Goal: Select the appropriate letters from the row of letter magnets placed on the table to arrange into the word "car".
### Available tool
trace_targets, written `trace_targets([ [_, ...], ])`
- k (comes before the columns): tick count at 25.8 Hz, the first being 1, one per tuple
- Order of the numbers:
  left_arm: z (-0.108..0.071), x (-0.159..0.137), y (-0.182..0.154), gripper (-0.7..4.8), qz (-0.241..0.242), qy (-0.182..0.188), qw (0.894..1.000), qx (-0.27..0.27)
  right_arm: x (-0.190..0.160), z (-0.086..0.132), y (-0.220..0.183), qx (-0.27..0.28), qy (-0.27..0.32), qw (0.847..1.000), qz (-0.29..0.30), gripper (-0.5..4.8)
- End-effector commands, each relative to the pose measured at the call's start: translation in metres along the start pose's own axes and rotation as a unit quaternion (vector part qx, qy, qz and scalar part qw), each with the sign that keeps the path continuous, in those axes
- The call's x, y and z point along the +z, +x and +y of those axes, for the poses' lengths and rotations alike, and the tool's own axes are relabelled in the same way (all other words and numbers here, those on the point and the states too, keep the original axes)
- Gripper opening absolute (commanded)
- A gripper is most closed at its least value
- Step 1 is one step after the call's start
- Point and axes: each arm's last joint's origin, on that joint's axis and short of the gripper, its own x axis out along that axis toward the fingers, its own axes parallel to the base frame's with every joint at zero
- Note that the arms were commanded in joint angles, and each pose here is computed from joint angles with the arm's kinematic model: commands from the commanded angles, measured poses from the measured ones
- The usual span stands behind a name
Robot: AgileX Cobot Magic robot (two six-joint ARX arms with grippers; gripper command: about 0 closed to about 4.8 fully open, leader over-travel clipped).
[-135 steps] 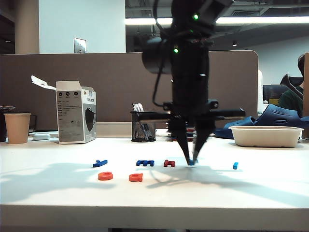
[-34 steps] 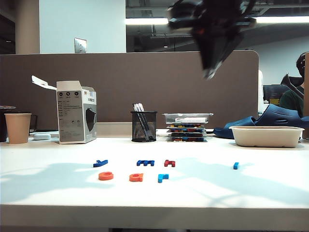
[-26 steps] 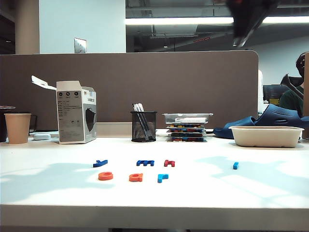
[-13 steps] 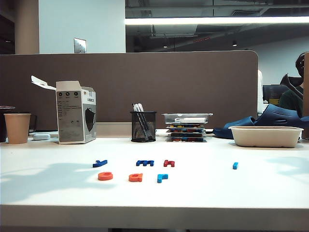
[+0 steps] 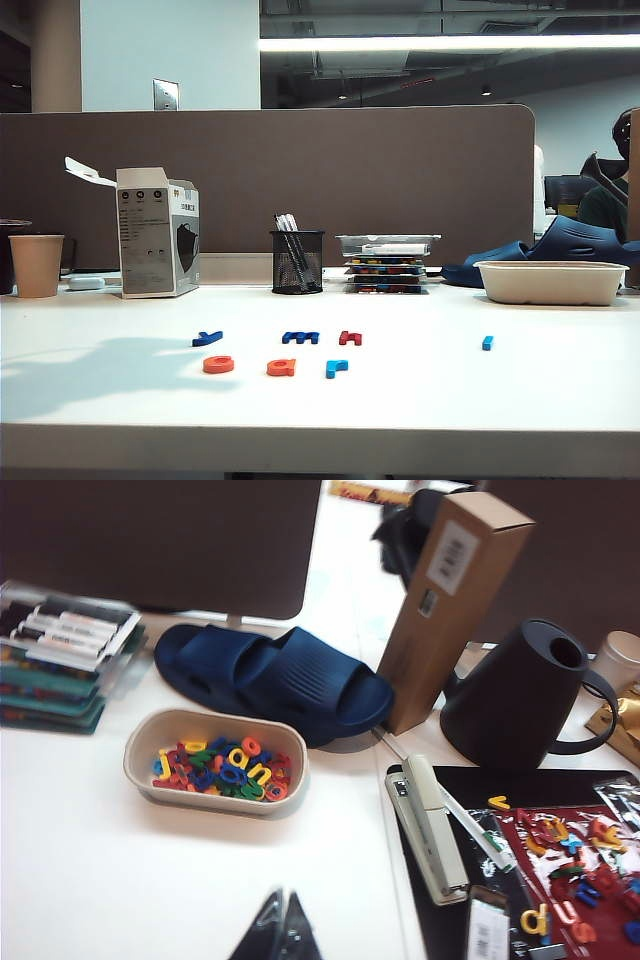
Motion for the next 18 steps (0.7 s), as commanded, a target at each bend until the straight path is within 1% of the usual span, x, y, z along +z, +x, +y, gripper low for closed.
trace_targets([
  [1, -0.001, 0.002, -0.003, -0.06, -0.008, 0.002, 1.000, -0.003, -0.011, -0.002, -0.008, 0.007, 0.020, 0.999, -0.028, -0.06],
  [4, -0.001, 0.002, -0.003, -0.06, -0.008, 0.002, 1.000, -0.003, -0.030, 0.000, -0.014, 0.005, 0.036, 0.999, -0.025, -0.06],
  [8, -0.001, 0.002, -0.003, -0.06, -0.008, 0.002, 1.000, -0.003, -0.053, 0.004, -0.025, 0.004, 0.042, 0.999, -0.027, -0.06],
  [13, -0.001, 0.002, -0.003, -0.06, -0.008, 0.001, 1.000, -0.004, -0.074, 0.007, -0.036, 0.003, 0.075, 0.996, -0.046, -0.06],
  [18, 0.000, -0.001, -0.003, -0.06, 0.006, 0.003, 1.000, 0.002, -0.094, 0.010, -0.047, 0.002, 0.080, 0.995, -0.063, -0.06],
])
